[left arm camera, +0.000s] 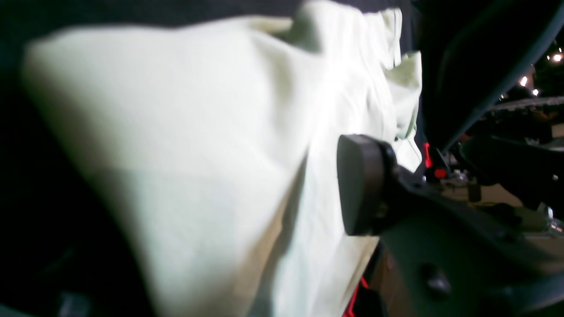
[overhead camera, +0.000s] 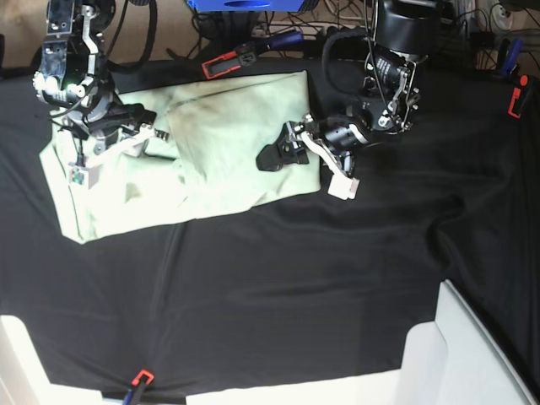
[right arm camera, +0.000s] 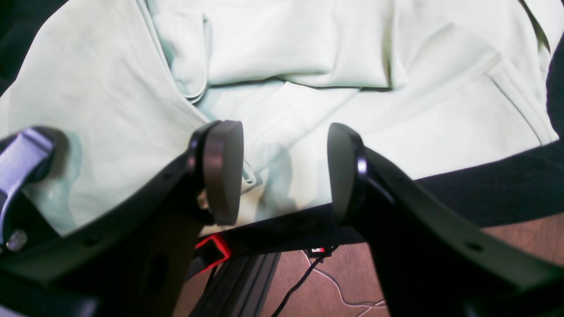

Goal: Fold the T-shirt properly
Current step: 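Press the folded shirt end flat with the left gripper, smoothing it, then withdraw both grippers from the shirt to the table edges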

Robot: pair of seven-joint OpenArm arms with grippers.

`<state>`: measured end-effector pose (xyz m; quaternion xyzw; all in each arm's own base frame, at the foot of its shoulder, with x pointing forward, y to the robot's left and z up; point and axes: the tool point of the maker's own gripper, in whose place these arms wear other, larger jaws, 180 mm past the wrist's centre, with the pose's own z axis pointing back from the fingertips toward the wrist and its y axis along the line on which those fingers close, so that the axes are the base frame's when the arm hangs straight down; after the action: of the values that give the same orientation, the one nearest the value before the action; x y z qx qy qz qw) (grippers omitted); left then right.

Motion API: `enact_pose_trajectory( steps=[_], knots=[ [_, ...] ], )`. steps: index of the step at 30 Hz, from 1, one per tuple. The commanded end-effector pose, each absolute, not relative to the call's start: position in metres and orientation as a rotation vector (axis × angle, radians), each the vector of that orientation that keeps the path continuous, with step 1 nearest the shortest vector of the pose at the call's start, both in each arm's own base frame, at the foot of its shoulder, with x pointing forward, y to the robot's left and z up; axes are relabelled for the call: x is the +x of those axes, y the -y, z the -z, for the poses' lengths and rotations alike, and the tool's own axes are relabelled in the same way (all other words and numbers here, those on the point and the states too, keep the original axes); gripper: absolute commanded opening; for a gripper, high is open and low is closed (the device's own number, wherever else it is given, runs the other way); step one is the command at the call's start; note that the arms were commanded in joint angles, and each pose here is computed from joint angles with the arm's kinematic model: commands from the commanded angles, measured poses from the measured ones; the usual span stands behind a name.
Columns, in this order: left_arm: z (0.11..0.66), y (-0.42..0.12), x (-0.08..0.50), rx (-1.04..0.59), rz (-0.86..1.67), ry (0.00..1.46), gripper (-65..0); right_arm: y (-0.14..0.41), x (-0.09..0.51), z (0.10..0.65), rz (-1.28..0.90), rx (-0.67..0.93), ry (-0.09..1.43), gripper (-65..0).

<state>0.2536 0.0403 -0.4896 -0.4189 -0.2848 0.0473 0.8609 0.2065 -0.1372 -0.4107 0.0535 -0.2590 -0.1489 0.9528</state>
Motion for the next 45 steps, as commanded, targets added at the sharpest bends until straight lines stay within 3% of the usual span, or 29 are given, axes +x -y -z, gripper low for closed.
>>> enact_pose_trajectory(
  steps=[1,4,5,15,24,31,34,37,39,41,45],
  knots=[
    [0.497,-0.044,0.253,-0.846,-0.106,0.572,-39.0,0.139,0.213,0.403,0.305,0.11,0.561,-35.5],
    [0.497,-0.045,0.258,-0.844,-0.11,0.572,-62.1,0.14,0.213,0.403,0.307,0.109,0.563,-35.5],
    [0.496,-0.045,0.26,-0.845,-0.108,0.575,-65.0,0.14,0.213,0.403,0.306,0.109,0.565,-35.5],
    [0.488,-0.086,0.288,-0.77,-0.084,0.627,-65.0,0.146,0.226,0.393,0.312,0.094,0.653,-35.3],
    [0.48,-0.114,0.302,-0.717,-0.06,0.657,-65.0,0.188,0.225,0.389,0.403,0.017,0.68,-35.1],
    [0.472,-0.114,0.315,-0.716,-0.036,0.676,-64.3,0.188,0.224,0.39,0.404,0.016,0.678,-35.1],
    [0.472,-0.116,0.314,-0.712,-0.033,0.676,-56.4,0.189,0.225,0.389,0.404,0.014,0.682,-35.0],
    [0.473,-0.129,0.314,-0.684,-0.043,0.675,-39.1,0.189,0.23,0.386,0.403,0.017,0.694,-34.7],
    [0.477,-0.143,0.314,-0.639,-0.073,0.665,-31.7,0.188,0.231,0.386,0.394,0.02,0.697,-31.3],
    [0.479,-0.154,0.315,-0.606,-0.093,0.66,-28.0,0.183,0.24,0.381,0.346,0.04,0.717,-25.0],
    [0.474,-0.176,0.32,-0.564,-0.093,0.675,-27.2,0.193,0.25,0.371,0.287,0.038,0.761,-16.5]
  ],
)
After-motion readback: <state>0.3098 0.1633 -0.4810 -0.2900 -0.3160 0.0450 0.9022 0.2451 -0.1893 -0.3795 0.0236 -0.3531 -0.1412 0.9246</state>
